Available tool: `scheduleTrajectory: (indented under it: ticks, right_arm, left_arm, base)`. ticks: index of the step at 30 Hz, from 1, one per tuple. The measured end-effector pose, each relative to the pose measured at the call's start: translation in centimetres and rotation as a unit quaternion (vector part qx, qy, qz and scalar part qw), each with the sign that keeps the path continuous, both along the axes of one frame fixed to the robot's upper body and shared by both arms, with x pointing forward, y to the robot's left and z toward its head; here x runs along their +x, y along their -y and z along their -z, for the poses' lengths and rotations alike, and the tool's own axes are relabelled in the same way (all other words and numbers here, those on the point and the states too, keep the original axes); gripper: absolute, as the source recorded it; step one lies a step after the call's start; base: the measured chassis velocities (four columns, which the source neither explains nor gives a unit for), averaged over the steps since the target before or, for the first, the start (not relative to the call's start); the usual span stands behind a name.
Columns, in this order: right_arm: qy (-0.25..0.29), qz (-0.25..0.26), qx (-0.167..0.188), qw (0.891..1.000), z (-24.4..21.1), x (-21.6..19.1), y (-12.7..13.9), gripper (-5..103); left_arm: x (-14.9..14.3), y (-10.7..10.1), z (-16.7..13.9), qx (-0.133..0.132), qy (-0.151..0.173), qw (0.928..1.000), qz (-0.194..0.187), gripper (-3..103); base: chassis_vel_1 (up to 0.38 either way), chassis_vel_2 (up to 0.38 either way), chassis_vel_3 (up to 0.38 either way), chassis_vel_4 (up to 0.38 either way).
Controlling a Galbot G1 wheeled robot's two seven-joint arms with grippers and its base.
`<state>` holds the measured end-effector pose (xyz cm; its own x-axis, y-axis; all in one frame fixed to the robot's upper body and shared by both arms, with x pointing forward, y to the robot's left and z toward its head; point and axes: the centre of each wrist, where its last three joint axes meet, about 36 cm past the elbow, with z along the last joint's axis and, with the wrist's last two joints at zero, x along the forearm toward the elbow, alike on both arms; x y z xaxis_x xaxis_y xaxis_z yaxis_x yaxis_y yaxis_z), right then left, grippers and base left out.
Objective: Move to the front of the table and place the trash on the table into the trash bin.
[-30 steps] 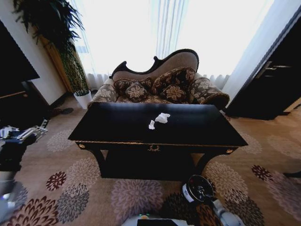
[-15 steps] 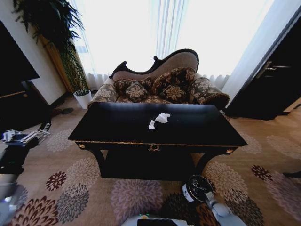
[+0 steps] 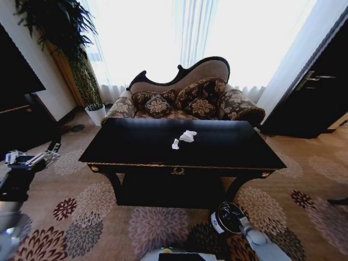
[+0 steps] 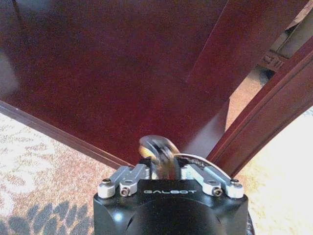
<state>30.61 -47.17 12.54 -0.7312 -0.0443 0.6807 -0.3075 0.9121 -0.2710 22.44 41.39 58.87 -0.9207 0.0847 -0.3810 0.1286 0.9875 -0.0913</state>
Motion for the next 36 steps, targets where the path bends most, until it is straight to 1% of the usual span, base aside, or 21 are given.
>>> scheduleTrajectory:
  ticks: [4, 6, 9, 10, 12, 13, 16, 17, 19, 22, 24, 28, 30, 32, 33, 34, 36]
  right_arm:
    - [-0.005, 0.001, 0.002, 1.0, 0.3, -0.5, -0.3, 45]
    - [-0.005, 0.001, 0.003, 1.0, 0.3, -0.7, -0.4, 45]
    - [-0.002, -0.003, 0.013, 1.0, 0.3, -1.2, -1.1, 61]
    - [-0.002, -0.003, 0.013, 1.0, 0.3, -1.2, -1.1, 61]
    - [0.003, -0.012, 0.022, 1.0, 0.2, -1.8, -1.5, 72]
    - [0.005, -0.018, 0.026, 0.999, 0.1, -2.1, -1.7, 72]
    - [0.018, -0.029, 0.032, 0.999, -0.6, -2.3, -2.0, 87]
    - [0.018, -0.029, 0.032, 0.999, -0.6, -2.3, -2.0, 87]
    - [0.033, -0.034, 0.034, 0.998, -1.4, -1.9, -2.1, 97]
    - [0.04, -0.041, 0.028, 0.998, -2.0, -1.6, -2.0, 99]
    - [0.046, -0.049, 0.016, 0.998, -2.7, -1.6, -1.4, 100]
    - [0.045, -0.055, 0.013, 0.997, -3.3, -2.7, -0.9, 100]
    - [0.049, -0.049, 0.021, 0.997, -3.8, -4.1, -0.6, 100]
    - [0.057, -0.044, 0.035, 0.997, -4.1, -4.7, -0.8, 100]
    - [0.057, -0.044, 0.035, 0.997, -4.1, -4.7, -0.8, 100]
    - [0.07, -0.04, 0.047, 0.996, -4.6, -5.1, -0.9, 100]
    - [0.094, -0.041, 0.059, 0.993, -5.3, -5.7, -0.8, 100]
  left_arm:
    - [0.0, 0.0, -0.1, 0.003, 0.0, 1.0, 0.001, 100]
    - [0.1, 0.0, -0.1, 0.003, 0.0, 1.0, 0.002, 100]
    - [0.0, 0.0, -0.3, 0.006, 0.002, 1.0, 0.003, 100]
    - [0.0, 0.0, -0.3, 0.006, 0.002, 1.0, 0.003, 100]
    - [0.0, 0.1, -0.5, 0.006, 0.005, 1.0, 0.004, 100]
    - [0.0, 0.1, -0.4, 0.004, 0.006, 1.0, 0.005, 100]
    - [0.3, 0.3, 0.3, -0.001, 0.0, 1.0, 0.005, 100]
    - [0.3, 0.3, 0.3, -0.001, 0.0, 1.0, 0.005, 100]
    - [0.5, 0.7, 0.6, -0.001, -0.002, 1.0, 0.009, 100]
    - [0.5, 0.9, 0.5, -0.001, 0.0, 0.9999, 0.012, 100]
    - [0.5, 1.1, 0.5, -0.001, 0.0, 0.9999, 0.013, 100]
    - [0.3, 1.1, 0.3, 0.001, 0.001, 0.9999, 0.013, 100]
    - [0.2, 1.0, 0.1, 0.001, 0.003, 0.9999, 0.011, 100]
    - [0.1, 0.9, 0.1, 0.002, 0.004, 0.9999, 0.011, 100]
    - [0.1, 0.9, 0.1, 0.002, 0.004, 0.9999, 0.011, 100]
    - [0.1, 0.9, 0.1, 0.001, 0.004, 0.9999, 0.01, 100]
    - [0.0, 1.0, 0.1, 0.0, 0.004, 0.9999, 0.01, 100]
  base:
    - [0.0, 0.0, 0.0, 0.0]
    - [0.0, 0.0, 0.0, 0.0]
    - [0.0, 0.0, 0.0, 0.0]
    - [0.0, 0.0, 0.0, 0.0]
    - [0.0, 0.0, 0.0, 0.0]
    - [0.0, 0.0, 0.0, 0.0]
    - [0.0, 0.0, 0.0, 0.0]
    - [0.0, 0.0, 0.0, 0.0]
    - [0.0, 0.0, 0.0, 0.0]
    - [0.0, 0.0, 0.0, 0.0]
    - [0.0, 0.0, 0.0, 0.0]
    - [0.0, 0.0, 0.0, 0.0]
    - [0.0, 0.0, 0.0, 0.0]
    - [0.0, 0.0, 0.0, 0.0]
    - [0.0, 0.0, 0.0, 0.0]
    - [0.0, 0.0, 0.0, 0.0]
    - [0.0, 0.0, 0.0, 0.0]
